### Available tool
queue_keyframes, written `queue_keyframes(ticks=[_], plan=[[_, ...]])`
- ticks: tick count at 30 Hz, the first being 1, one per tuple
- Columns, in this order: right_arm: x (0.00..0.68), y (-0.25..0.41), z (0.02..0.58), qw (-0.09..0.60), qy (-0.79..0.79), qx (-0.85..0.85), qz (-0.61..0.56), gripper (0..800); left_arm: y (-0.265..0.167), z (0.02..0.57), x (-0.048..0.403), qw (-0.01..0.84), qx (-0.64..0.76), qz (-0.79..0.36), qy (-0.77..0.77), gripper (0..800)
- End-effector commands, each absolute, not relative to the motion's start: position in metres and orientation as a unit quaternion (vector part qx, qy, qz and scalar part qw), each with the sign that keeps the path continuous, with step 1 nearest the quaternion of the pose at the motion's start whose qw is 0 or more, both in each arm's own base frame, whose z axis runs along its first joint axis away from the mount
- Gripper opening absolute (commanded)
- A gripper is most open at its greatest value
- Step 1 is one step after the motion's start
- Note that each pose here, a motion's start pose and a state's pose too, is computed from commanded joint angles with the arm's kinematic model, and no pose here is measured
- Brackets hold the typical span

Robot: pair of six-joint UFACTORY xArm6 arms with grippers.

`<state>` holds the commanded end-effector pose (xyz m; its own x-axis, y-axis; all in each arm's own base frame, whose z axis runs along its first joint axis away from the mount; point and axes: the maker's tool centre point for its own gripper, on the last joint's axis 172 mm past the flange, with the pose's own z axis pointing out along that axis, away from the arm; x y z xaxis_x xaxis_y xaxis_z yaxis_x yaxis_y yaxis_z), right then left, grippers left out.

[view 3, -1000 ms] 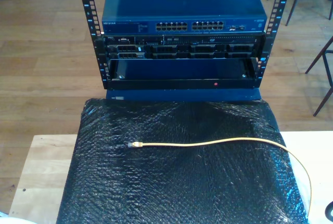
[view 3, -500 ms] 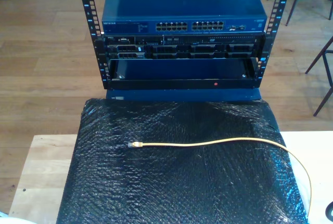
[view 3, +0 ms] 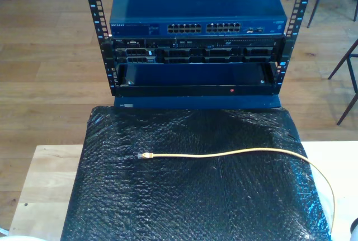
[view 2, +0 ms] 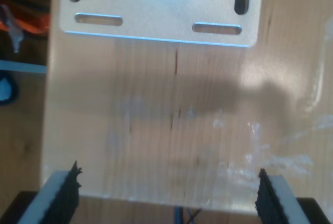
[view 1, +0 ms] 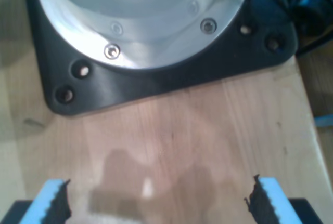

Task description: Grab the cable and plug it in

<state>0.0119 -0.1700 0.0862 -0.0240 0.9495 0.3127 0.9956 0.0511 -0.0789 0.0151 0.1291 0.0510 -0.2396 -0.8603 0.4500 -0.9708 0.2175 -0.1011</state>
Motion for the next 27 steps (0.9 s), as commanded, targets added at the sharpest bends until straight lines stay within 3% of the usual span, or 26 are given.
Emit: queue_keyframes(ticks=[27], plan=[[0.043, -0.22, 0.18, 0.132, -0.629, -0.765, -0.04, 800, 0.148, 0.103, 0.011, 0.172, 0.608, 0.18, -0.754, 800]])
